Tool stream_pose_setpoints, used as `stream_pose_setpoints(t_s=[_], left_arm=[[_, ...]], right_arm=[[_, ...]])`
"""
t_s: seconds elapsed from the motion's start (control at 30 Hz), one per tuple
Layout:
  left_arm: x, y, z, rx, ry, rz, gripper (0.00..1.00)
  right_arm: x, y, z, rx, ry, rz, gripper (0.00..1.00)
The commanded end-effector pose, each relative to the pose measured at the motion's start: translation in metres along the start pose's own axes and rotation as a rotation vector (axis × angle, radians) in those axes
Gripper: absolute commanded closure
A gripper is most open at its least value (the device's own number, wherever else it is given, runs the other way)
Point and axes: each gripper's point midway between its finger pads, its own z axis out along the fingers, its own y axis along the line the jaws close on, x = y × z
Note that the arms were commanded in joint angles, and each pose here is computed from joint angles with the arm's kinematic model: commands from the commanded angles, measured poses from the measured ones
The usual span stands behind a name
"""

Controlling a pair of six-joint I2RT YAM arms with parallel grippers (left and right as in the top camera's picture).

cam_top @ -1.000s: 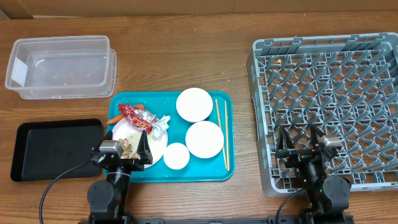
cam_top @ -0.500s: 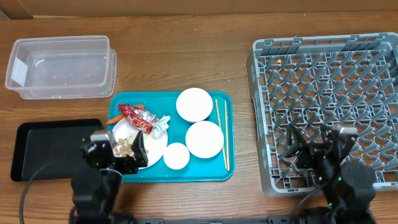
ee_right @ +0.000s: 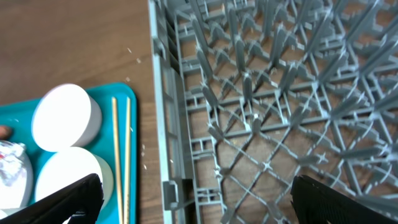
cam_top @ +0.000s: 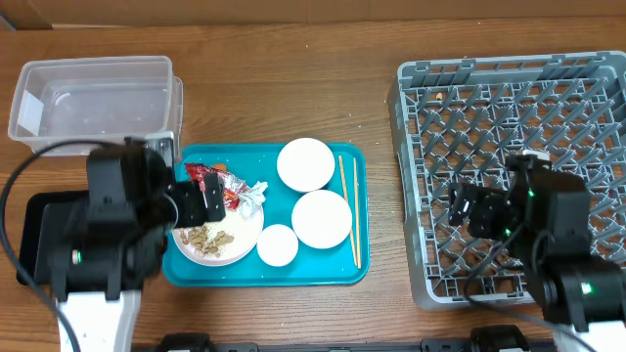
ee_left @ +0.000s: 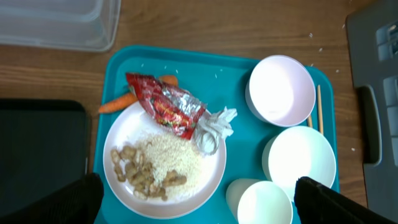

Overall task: Sort waste into correct bins and load items into the dishwasher
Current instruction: 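Grasp the white tissue on the plate with the left gripper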

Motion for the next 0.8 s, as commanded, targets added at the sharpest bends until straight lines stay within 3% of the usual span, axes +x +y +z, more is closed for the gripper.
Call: stream_pose_setpoints(t_s=[0.0,0.23,0.47,0.77], left_arm=[[-0.009,-0.006,0.007,0.021,0.044,0.013,0.0],[-0.006,-0.023,0.047,0.133,0.168,-0.04,0.0],[0.012,-0.029,0.103,0.117,0.353,-0.096,0.0],[0.056,-0.037,0.165,0.075,0.59,-0.113,0.15]], right_arm=[[-0.004,-0.002,0.003,0.018,0.025,0.001,0.0],[-0.001,-0.005,0.012,0.039,0.06,0.003,0.0],[-0.001,-0.005,0.012,0.039,0.059,0.003,0.0],[-0.001,-0.005,0.012,0.039,0.059,0.004,0.0]])
